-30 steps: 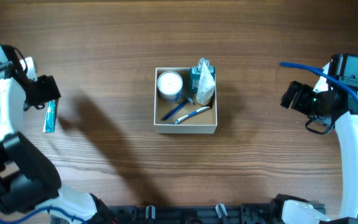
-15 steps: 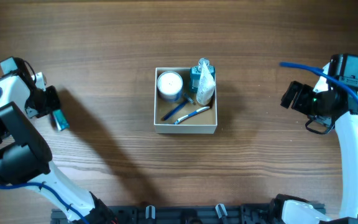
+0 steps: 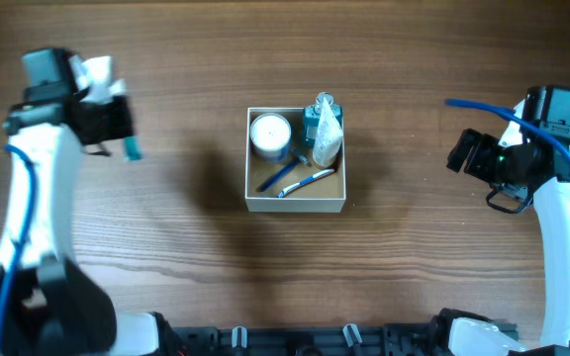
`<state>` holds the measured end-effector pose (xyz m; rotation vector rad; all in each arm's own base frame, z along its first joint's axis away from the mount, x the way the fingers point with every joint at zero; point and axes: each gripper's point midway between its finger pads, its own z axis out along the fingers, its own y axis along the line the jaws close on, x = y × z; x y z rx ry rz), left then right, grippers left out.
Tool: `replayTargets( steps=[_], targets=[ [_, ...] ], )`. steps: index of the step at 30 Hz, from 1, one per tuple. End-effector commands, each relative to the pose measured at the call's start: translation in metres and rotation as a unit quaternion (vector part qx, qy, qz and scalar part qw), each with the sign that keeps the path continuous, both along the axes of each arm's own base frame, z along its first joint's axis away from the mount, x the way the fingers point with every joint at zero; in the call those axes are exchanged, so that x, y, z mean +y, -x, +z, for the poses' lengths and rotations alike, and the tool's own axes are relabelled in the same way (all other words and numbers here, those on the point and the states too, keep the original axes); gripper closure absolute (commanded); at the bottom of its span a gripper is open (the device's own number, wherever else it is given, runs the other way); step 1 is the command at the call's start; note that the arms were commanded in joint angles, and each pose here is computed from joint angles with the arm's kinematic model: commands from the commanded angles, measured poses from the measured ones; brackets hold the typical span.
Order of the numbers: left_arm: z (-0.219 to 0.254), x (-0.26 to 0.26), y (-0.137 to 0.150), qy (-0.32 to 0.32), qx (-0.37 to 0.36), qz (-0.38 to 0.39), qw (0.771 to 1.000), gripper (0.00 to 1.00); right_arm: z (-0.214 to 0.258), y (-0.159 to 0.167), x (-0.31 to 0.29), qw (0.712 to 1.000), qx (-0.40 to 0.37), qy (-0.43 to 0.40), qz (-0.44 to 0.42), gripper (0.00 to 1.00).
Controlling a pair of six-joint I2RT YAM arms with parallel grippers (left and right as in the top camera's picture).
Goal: Pack container
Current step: 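Reach the left gripper to the Colgate toothpaste tube and grasp it, then lower the toothpaste tube into the box and release it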
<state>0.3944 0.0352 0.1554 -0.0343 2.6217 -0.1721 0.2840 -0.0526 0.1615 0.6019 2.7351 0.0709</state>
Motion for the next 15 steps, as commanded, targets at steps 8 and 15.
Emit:
replayTargets(
  steps=[8, 15],
  targets=[
    [0.006, -0.26, 0.061, -0.058, -0.051, -0.431, 0.899, 0.96, -0.004, 0.002, -0.003, 1.0, 0.009, 0.003, -0.007, 0.0],
    [-0.043, -0.263, 0.064, -0.061, 0.018, -0.439, 0.896, 0.96, -0.004, 0.002, -0.003, 1.0, 0.009, 0.003, -0.007, 0.0]
  ],
)
